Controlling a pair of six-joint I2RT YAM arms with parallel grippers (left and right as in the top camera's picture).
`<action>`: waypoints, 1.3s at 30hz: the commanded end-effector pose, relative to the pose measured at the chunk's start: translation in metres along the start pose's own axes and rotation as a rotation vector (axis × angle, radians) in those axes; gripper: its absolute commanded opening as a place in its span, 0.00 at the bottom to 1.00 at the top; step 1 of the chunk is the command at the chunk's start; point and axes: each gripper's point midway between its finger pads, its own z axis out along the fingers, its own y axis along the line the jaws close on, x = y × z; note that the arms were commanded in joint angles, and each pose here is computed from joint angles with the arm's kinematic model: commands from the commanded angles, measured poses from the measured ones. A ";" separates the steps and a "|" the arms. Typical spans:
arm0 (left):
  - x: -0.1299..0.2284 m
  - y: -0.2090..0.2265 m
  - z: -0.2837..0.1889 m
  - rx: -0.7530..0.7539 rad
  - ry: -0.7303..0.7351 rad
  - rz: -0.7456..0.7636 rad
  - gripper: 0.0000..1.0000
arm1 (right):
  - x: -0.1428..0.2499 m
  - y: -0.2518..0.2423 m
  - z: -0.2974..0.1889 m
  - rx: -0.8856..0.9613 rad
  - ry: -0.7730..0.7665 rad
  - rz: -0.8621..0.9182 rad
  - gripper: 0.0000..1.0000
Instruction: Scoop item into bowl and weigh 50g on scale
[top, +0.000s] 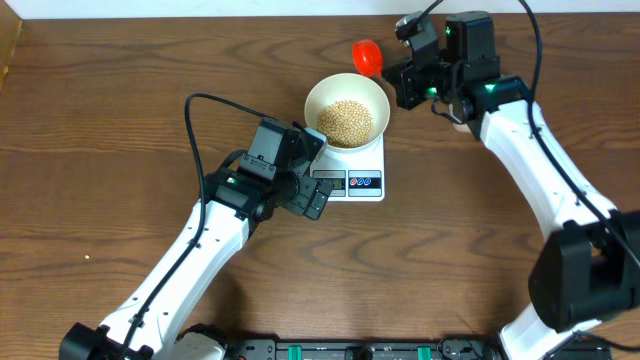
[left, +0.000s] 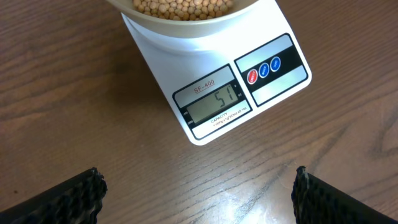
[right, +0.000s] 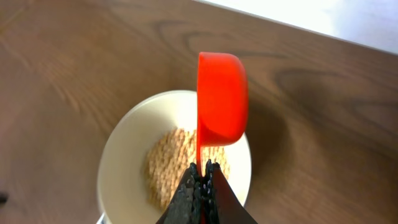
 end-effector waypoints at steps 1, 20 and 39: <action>-0.003 0.001 -0.001 -0.005 -0.004 0.016 0.98 | 0.002 0.022 -0.012 -0.040 0.028 -0.116 0.01; -0.003 0.001 -0.001 -0.005 -0.003 0.015 0.98 | 0.054 0.018 0.041 0.029 0.206 -0.239 0.01; -0.003 0.001 -0.001 -0.005 -0.003 0.015 0.98 | 0.084 0.015 0.069 0.092 0.304 -0.263 0.01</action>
